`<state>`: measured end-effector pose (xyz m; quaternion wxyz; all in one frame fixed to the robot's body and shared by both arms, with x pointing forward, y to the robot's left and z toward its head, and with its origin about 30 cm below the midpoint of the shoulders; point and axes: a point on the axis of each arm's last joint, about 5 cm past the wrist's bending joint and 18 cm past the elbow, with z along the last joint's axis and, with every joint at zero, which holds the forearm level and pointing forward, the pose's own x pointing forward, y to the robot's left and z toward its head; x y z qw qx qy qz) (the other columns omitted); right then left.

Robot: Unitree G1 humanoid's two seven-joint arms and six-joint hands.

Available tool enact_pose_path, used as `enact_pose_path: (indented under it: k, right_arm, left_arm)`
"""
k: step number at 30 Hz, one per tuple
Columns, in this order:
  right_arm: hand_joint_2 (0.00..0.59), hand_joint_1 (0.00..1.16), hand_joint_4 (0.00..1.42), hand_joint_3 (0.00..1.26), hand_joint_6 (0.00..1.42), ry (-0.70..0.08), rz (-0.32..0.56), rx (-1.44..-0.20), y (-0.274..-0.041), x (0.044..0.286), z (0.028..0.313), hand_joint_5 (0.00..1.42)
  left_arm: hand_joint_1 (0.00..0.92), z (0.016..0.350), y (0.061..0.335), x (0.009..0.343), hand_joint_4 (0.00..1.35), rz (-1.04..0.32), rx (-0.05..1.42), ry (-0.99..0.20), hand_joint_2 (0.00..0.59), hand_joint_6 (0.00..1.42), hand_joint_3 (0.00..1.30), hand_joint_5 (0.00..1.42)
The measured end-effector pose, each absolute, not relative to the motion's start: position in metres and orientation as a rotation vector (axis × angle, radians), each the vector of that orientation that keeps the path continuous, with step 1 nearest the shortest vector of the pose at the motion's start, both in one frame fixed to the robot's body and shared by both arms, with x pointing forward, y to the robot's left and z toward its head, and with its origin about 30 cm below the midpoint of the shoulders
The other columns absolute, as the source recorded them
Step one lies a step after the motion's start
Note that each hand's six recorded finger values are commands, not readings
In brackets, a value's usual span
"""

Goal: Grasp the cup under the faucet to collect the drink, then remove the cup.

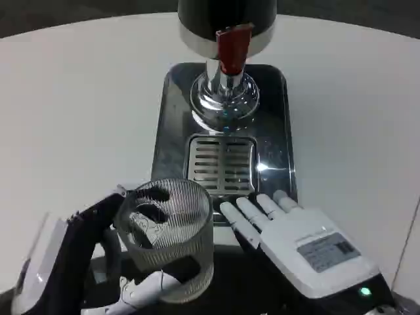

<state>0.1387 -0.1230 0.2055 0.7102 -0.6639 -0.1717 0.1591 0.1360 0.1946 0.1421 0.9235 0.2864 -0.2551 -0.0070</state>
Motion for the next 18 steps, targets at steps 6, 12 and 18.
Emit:
enact_pose_path:
  k: [6,12,18]
  right_arm:
    - [0.280,0.68,0.00,0.00,0.00,-0.379,0.352,-1.468,-0.1223,0.1396,0.2056,0.00]
    - [0.280,0.68,0.00,0.00,0.00,-0.375,0.355,-1.467,-0.1218,0.1413,0.2050,0.00]
    - [0.280,0.68,0.00,0.00,0.00,-0.369,0.358,-1.469,-0.1217,0.1416,0.2048,0.00]
  left_arm:
    - [0.514,0.1423,0.1954,0.1360,1.02,-0.011,0.589,-0.523,0.197,1.23,1.00,0.98]
    - [0.514,0.1425,0.1971,0.1359,1.02,-0.007,0.594,-0.520,0.197,1.23,1.00,0.98]
    - [0.514,0.1417,0.1974,0.1377,1.02,-0.006,0.592,-0.518,0.197,1.23,1.00,0.98]
